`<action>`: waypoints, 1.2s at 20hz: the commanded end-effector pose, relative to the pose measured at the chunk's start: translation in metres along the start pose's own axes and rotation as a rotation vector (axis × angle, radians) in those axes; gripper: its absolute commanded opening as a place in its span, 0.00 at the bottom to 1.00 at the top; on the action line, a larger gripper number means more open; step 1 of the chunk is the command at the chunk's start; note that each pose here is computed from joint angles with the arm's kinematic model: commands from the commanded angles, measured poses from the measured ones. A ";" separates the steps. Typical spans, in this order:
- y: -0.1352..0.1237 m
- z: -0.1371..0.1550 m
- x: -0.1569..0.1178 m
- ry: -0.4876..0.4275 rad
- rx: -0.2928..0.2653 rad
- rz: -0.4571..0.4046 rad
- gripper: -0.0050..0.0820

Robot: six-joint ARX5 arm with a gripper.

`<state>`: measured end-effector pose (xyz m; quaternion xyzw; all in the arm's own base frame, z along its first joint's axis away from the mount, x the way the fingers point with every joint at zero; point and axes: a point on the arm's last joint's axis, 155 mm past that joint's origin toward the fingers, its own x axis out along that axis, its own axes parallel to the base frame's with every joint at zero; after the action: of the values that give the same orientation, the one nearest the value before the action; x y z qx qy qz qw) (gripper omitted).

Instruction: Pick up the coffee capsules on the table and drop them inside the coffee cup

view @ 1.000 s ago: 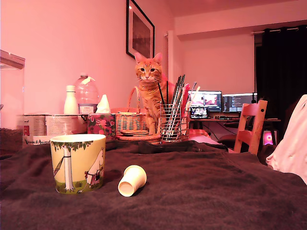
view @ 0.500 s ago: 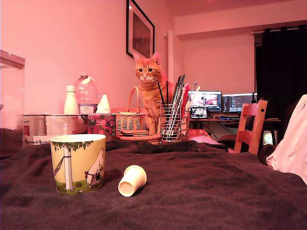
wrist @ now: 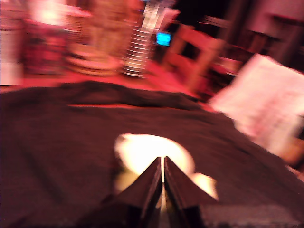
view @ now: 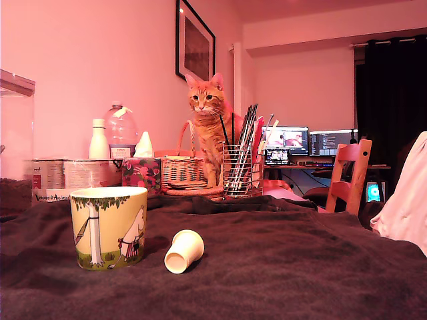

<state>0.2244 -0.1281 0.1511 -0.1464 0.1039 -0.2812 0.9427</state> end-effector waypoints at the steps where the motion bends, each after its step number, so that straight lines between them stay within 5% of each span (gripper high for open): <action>1: -0.004 -0.009 0.002 0.020 -0.008 -0.014 0.03; 20: -0.068 -0.037 0.013 0.109 -0.006 -0.171 0.03; 24: -0.074 -0.048 0.019 0.145 -0.015 -0.178 0.22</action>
<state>0.1907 -0.2083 0.1353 -0.1410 0.1546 -0.3739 0.9035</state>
